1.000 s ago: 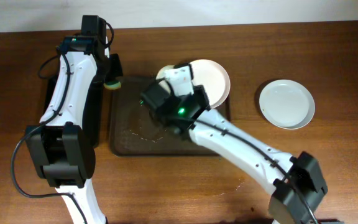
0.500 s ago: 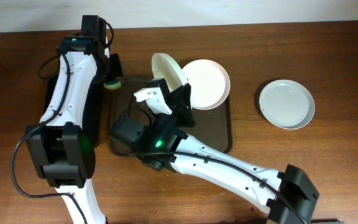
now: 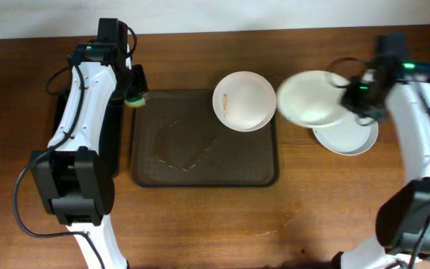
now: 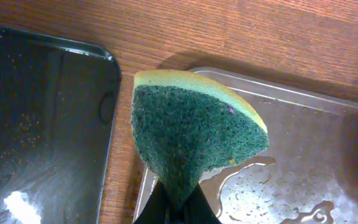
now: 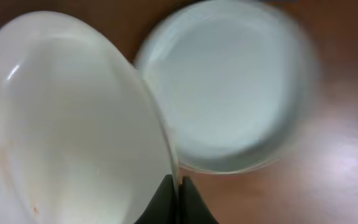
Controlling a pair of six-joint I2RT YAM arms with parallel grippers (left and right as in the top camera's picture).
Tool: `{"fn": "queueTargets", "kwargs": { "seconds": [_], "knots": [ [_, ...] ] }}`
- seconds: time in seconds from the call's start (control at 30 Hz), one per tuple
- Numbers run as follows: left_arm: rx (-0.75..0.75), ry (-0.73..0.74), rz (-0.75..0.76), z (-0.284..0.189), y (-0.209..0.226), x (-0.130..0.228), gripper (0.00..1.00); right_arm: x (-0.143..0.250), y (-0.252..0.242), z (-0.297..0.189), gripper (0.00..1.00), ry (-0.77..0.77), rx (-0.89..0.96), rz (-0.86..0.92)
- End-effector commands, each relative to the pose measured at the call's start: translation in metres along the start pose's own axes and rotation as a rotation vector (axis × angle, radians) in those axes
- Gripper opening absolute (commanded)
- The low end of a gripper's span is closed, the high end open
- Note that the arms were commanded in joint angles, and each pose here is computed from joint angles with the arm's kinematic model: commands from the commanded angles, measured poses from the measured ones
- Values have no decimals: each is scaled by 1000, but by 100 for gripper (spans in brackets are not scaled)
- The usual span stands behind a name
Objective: Clean dirty plates on tray and stack at the side
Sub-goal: 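Lift the second plate with the right gripper and stack it on the first, then return the right gripper and grasp the last plate's rim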
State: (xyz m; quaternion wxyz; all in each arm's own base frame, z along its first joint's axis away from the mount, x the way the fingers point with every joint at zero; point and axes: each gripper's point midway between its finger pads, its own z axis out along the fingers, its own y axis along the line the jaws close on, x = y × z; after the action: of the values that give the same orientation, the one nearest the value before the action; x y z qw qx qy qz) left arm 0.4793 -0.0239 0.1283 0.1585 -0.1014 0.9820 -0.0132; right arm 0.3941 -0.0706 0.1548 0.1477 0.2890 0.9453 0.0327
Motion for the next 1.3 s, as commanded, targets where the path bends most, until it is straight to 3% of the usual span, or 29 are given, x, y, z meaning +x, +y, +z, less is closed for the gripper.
{"fn": "queueTargets", "kwargs": {
  "seconds": [0.0, 0.1, 0.17, 0.27, 0.37, 0.47, 0.5, 0.57, 0.67, 0.73, 0.8, 0.9, 1.0, 1.1, 1.27],
  "knots": [
    [3, 28, 14, 12, 0, 3, 2, -18, -62, -6, 4, -34, 65, 134],
    [2, 32, 14, 15, 0, 4, 2, -1, -120, 24, 4, 0, 198, 220],
    [2, 31, 14, 15, 0, 3, 2, 6, -125, 53, 5, -26, 204, 217],
    [2, 32, 14, 15, 0, 3, 2, 14, -104, 71, 32, -25, 149, 174],
    [2, 32, 14, 15, 0, 3, 2, 18, -55, 60, 36, -10, 114, 52],
    [2, 32, 14, 15, 0, 4, 2, 16, 45, 24, 37, -47, -72, -147],
    [2, 32, 14, 15, 0, 4, 2, 23, 94, 18, 47, -83, -167, -204],
    [2, 32, 14, 15, 0, 4, 2, 49, 134, 36, 46, -42, -193, -133],
    [1, 32, 14, 15, 0, 4, 2, 87, 154, 74, 41, 66, -148, -83],
    [1, 32, 14, 15, 0, 4, 2, 105, 162, 98, 25, 109, -121, -77],
    [2, 33, 14, 15, 0, 4, 2, 112, 158, 118, 15, 132, -75, -41],
    [1, 32, 14, 15, 0, 4, 2, 118, 155, 133, 14, 155, -53, -43],
    [2, 32, 14, 15, 0, 3, 2, 118, 155, 134, 4, 158, -54, -43],
    [2, 32, 14, 15, 0, 3, 2, 128, 163, 132, 4, 180, -79, -101],
    [2, 32, 14, 15, 0, 3, 2, 197, 179, 118, 4, 358, -89, -222]
  ]
}}
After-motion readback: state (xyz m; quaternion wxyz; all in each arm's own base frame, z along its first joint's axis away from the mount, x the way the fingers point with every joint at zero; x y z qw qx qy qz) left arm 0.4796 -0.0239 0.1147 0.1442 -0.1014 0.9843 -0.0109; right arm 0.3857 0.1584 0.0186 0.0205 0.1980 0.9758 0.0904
